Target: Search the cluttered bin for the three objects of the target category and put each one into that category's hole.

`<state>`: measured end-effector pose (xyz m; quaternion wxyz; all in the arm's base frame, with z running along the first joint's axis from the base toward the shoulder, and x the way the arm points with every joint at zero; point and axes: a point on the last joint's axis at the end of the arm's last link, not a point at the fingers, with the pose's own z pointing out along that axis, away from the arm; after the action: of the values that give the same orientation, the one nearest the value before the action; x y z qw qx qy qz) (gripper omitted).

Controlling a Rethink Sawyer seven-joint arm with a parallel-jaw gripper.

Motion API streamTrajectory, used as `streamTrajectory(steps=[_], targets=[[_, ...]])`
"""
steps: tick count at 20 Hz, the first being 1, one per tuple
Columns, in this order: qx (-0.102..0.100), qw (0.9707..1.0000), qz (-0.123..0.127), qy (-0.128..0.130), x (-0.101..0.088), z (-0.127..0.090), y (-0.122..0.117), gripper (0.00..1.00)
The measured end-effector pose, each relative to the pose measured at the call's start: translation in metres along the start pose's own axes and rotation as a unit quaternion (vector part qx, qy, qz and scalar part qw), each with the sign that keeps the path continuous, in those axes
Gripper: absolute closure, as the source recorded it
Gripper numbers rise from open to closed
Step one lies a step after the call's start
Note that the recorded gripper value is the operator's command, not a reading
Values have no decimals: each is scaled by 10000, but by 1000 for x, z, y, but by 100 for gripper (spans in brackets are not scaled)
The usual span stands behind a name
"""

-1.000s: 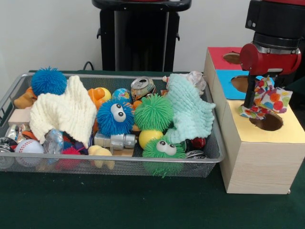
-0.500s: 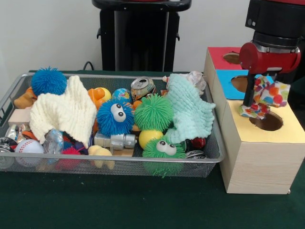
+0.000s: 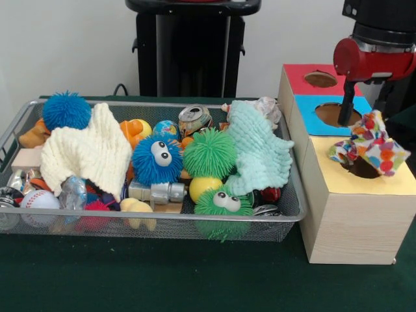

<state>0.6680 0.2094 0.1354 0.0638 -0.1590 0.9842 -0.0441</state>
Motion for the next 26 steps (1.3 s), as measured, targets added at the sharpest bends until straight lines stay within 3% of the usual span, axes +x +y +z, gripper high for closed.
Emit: streamTrajectory(steps=[9,20,21,26], targets=[[-13,10000,-30,-5,-4,-25,3,0],[58,10000,-4,-16,-3,-29,-4,0],[59,10000,-5,-16,-3,-29,-4,100],[64,10000,-10,-15,-3,-29,-4,100]])
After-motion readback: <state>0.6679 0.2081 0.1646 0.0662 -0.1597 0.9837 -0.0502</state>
